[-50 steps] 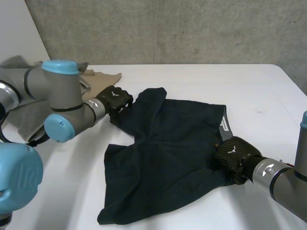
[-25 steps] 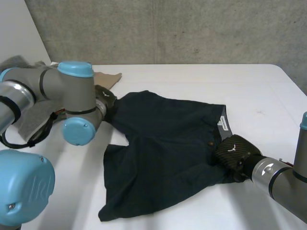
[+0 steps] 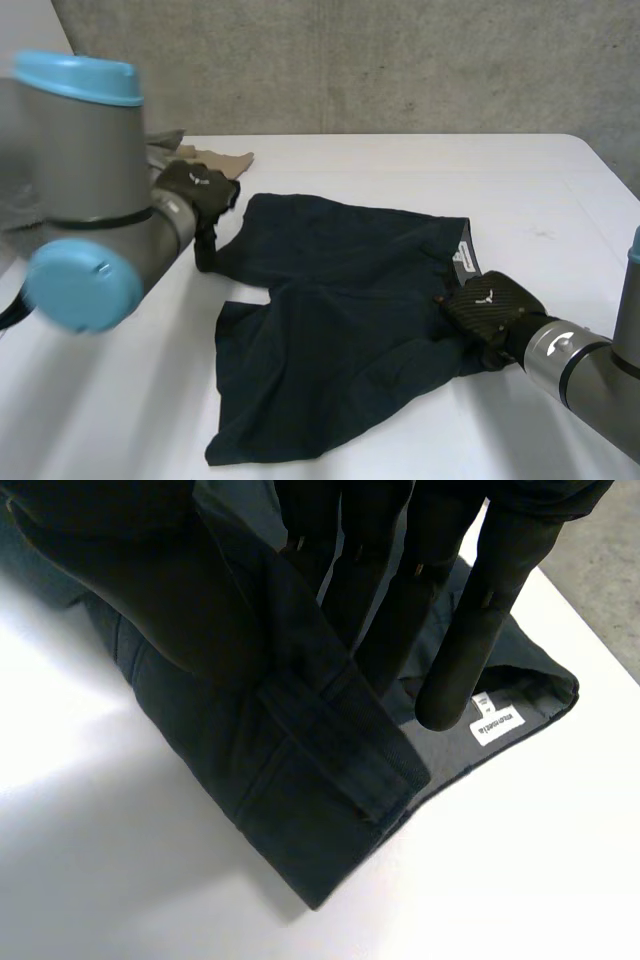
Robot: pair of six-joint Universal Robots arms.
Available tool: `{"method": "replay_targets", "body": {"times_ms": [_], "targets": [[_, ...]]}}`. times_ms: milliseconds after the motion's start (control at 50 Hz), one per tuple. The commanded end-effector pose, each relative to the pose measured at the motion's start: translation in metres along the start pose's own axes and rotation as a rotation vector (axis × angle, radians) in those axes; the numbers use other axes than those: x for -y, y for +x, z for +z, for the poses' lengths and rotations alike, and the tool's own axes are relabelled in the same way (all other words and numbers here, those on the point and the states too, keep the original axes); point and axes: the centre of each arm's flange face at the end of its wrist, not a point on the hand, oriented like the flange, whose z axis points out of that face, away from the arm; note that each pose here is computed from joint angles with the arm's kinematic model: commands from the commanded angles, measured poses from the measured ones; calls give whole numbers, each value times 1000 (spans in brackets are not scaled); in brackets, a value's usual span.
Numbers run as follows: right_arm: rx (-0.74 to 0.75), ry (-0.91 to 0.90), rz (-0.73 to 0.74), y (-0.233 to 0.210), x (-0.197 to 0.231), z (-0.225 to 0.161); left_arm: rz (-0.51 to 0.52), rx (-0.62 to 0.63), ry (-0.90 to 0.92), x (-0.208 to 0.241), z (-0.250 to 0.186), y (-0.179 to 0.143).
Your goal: Fold the laundry.
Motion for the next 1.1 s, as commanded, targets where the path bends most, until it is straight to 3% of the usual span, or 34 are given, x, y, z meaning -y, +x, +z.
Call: {"method": "replay_targets", "body": {"times_ms": [20,160,300,520,740,840,920,1000,1100], "targets": [[-5,18,138,-1,17,4,-85,-206,-40,-23,-69,28],[-86,15,243,13,26,15,-75,-327,-143,-65,-115,65],[-113,-5,361,19,26,23,-35,-305,-157,-89,-128,93],[-139,-37,455,21,24,25,59,-197,-185,-104,-95,108],[-191,-19,473,36,26,8,121,-101,-63,-92,-74,112],[-153,-27,353,39,28,0,161,-89,-84,-95,-67,107],[-31,-86,175,30,23,-12,197,-193,-98,-92,-83,106],[219,-189,-90,9,9,-40,214,-311,-146,-90,-105,102],[361,-249,-265,10,-2,-57,228,-420,-245,-93,-123,100]]}}
